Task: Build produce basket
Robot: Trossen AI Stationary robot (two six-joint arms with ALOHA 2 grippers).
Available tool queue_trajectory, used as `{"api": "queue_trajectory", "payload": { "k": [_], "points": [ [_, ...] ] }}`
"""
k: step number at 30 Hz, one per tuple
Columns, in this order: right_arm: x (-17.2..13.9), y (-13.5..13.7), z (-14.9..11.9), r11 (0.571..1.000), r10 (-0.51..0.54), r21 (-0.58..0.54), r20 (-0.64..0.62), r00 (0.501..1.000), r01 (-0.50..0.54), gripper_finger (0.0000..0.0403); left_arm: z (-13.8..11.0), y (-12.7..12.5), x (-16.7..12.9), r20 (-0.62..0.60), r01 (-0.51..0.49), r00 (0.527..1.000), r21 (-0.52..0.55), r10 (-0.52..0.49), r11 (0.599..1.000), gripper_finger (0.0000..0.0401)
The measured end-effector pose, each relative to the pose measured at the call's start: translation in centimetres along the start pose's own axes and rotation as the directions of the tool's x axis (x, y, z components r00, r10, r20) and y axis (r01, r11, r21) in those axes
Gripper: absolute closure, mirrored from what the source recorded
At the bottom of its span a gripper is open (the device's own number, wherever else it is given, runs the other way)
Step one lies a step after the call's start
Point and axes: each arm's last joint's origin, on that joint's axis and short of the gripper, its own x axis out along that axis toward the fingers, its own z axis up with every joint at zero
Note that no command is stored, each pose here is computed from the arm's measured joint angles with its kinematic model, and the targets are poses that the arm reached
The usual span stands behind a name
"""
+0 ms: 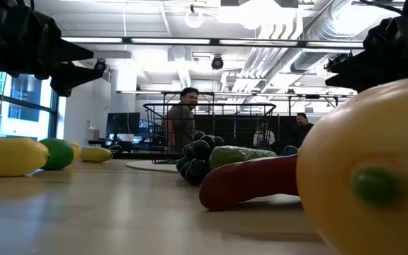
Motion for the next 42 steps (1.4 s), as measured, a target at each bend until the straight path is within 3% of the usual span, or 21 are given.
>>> {"api": "queue_trajectory", "payload": {
  "k": [27,31,34,38,42],
  "points": [
    [0.00,0.00,0.01,1.000,0.000,0.000,0.000,1.000,0.000,0.0229,0.00,0.00,0.00,0.000,0.000,1.000,-0.009,0.000,1.000,0.0107],
    [0.00,0.00,0.00,1.000,0.000,0.000,0.000,1.000,0.000,0.0229,0.02,0.03,0.00,0.003,-0.012,1.000,-0.126,0.013,0.992,0.0107],
    [0.00,0.00,0.00,1.000,0.000,0.000,0.000,1.000,0.000,0.0229,0.05,0.10,0.00,0.011,-0.031,0.999,-0.263,0.035,0.964,0.0107],
    [0.00,0.00,0.00,1.000,0.000,0.000,0.000,1.000,0.000,0.0229,0.11,0.16,-0.01,0.021,-0.041,0.998,-0.488,0.059,0.872,0.0107],
    [0.00,0.00,0.00,1.000,0.000,0.000,0.000,1.000,0.000,0.0229,0.16,0.22,-0.01,0.029,-0.049,0.996,-0.576,0.080,0.816,0.0107]
  ]
}}
